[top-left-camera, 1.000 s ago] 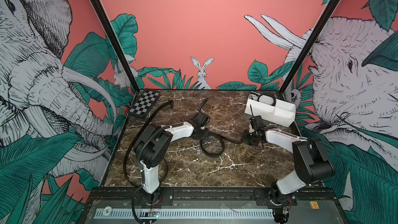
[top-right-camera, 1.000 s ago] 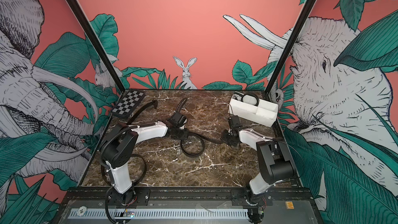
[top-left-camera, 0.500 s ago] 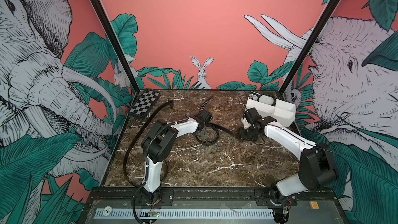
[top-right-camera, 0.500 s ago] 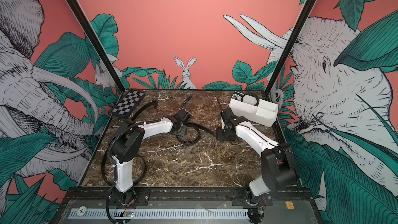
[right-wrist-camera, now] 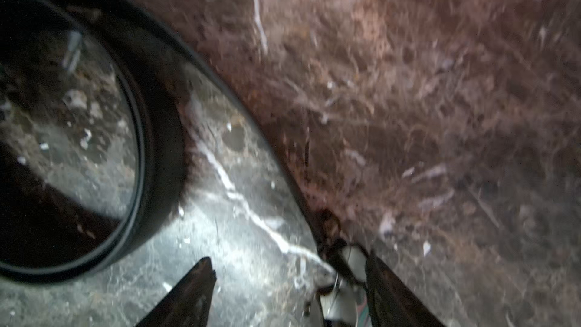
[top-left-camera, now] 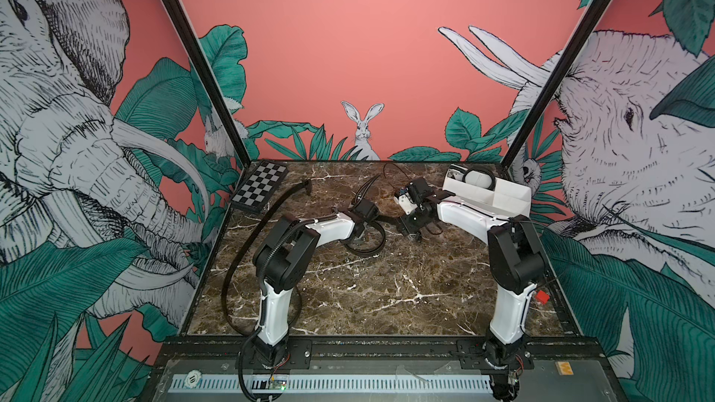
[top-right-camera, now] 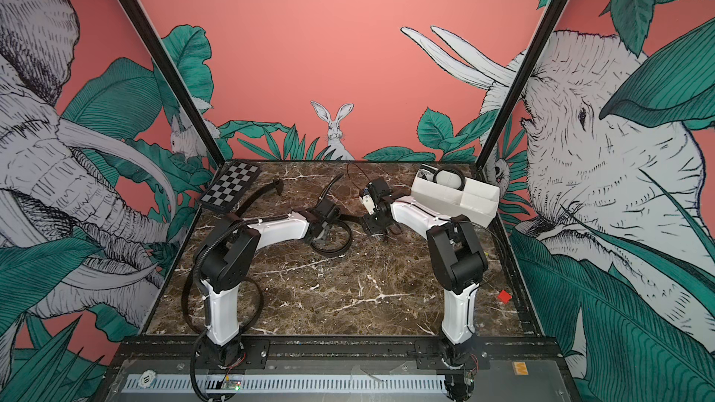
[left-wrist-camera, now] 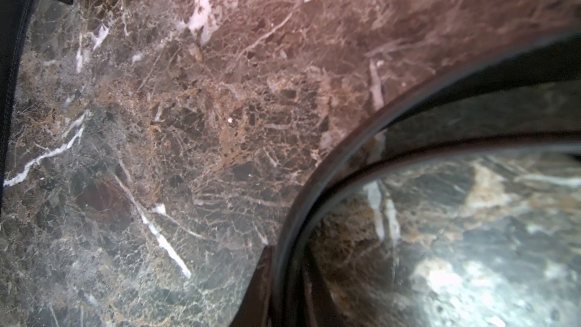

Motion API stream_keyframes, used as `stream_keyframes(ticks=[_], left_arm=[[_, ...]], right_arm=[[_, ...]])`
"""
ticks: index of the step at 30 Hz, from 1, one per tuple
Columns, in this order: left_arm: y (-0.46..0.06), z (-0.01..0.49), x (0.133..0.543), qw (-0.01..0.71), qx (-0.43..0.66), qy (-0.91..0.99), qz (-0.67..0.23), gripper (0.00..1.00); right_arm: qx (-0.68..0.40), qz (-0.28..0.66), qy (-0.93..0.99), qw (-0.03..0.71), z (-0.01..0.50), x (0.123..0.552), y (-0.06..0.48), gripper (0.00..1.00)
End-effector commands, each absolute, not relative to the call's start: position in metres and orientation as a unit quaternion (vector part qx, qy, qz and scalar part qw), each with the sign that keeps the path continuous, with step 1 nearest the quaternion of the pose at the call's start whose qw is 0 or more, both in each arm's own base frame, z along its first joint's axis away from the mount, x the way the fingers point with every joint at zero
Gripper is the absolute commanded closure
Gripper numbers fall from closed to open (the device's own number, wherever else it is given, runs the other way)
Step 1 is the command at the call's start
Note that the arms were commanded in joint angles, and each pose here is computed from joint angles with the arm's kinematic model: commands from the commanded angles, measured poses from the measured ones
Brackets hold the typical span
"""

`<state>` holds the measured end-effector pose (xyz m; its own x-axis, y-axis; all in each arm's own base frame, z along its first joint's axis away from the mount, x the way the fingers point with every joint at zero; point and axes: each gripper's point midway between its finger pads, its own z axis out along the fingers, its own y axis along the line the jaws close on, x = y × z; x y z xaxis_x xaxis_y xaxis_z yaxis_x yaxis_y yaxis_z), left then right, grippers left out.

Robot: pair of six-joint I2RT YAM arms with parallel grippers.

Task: Place the belts into the storage roll
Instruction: Roll the belt at the center of the board.

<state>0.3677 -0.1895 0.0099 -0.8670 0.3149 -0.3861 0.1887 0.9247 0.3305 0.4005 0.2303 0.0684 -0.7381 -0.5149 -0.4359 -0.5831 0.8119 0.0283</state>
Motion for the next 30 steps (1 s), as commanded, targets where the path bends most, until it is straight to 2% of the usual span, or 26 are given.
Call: stream_keyframes(ticks=[1, 6, 11, 14, 17, 18, 19, 20, 24, 30], left_arm=[[-0.133, -0.062, 0.282, 0.017, 0.173, 0.965, 0.196, 0.83], [-0.135, -0.063, 0.282, 0.018, 0.169, 0.967, 0.191, 0.83], [-0.137, -0.064, 0.282, 0.017, 0.161, 0.970, 0.183, 0.82], [-0.139, -0.066, 0.280, 0.014, 0.155, 0.972, 0.175, 0.82], [-0.142, -0.068, 0.277, 0.011, 0.146, 0.976, 0.163, 0.79], [-0.142, -0.070, 0.276, 0.007, 0.139, 0.978, 0.157, 0.78], [-0.143, -0.072, 0.274, 0.002, 0.130, 0.980, 0.147, 0.76], [-0.143, -0.074, 0.271, -0.004, 0.122, 0.983, 0.140, 0.74], [-0.142, -0.086, 0.254, -0.042, 0.083, 0.989, 0.117, 0.68], [-0.146, -0.103, 0.233, -0.096, 0.054, 0.989, 0.099, 0.68]], right_arm=[[-0.351, 0.073, 0.893, 0.273, 0.087, 0.430, 0.246, 0.23], [-0.408, 0.096, 0.873, 0.248, 0.072, 0.432, 0.262, 0.23], [-0.418, 0.124, 0.881, 0.184, 0.040, 0.418, 0.271, 0.30], [-0.412, 0.128, 0.890, 0.149, 0.022, 0.412, 0.272, 0.38], [-0.396, 0.130, 0.902, 0.116, 0.012, 0.405, 0.269, 0.54], [-0.388, 0.129, 0.906, 0.107, 0.011, 0.402, 0.267, 0.66], [-0.377, 0.121, 0.913, 0.099, 0.011, 0.400, 0.263, 0.86], [-0.369, 0.118, 0.917, 0.090, 0.012, 0.396, 0.259, 0.97], [-0.329, 0.101, 0.936, 0.080, 0.018, 0.376, 0.241, 1.00], [-0.262, 0.105, 0.957, 0.065, 0.014, 0.338, 0.218, 1.00]])
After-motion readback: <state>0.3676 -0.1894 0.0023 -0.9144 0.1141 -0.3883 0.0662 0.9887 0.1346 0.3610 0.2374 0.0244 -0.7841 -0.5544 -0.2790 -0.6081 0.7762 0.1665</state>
